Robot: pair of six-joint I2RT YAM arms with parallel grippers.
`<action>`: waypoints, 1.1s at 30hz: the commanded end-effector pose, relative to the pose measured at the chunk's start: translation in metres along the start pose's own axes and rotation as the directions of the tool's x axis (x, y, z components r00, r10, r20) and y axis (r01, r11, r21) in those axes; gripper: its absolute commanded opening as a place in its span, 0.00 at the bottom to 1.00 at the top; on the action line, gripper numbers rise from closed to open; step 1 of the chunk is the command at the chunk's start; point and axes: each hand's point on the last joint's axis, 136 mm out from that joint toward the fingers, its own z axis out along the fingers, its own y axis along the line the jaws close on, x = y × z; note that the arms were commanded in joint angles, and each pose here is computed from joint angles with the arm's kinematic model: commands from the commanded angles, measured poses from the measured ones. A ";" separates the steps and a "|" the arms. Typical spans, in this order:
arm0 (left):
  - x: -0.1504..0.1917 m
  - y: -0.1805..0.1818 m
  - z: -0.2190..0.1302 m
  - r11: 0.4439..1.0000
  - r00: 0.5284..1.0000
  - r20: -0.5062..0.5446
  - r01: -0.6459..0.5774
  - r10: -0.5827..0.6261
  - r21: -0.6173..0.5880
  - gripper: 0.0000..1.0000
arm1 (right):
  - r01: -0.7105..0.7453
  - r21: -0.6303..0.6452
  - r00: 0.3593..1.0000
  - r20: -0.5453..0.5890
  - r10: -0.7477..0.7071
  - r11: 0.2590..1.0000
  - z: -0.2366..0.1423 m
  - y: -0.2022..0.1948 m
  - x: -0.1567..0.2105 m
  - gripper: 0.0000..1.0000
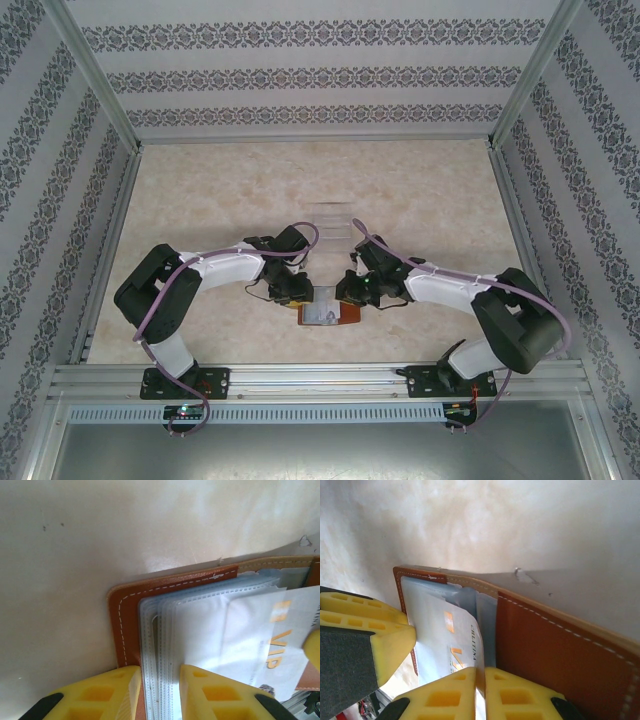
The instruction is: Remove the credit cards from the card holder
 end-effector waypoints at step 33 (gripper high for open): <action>0.021 0.039 0.019 0.989 0.998 -0.062 0.019 -0.028 -0.147 0.29 | 0.010 0.048 0.999 0.037 -0.012 0.999 -0.018 -0.007 -0.001 0.15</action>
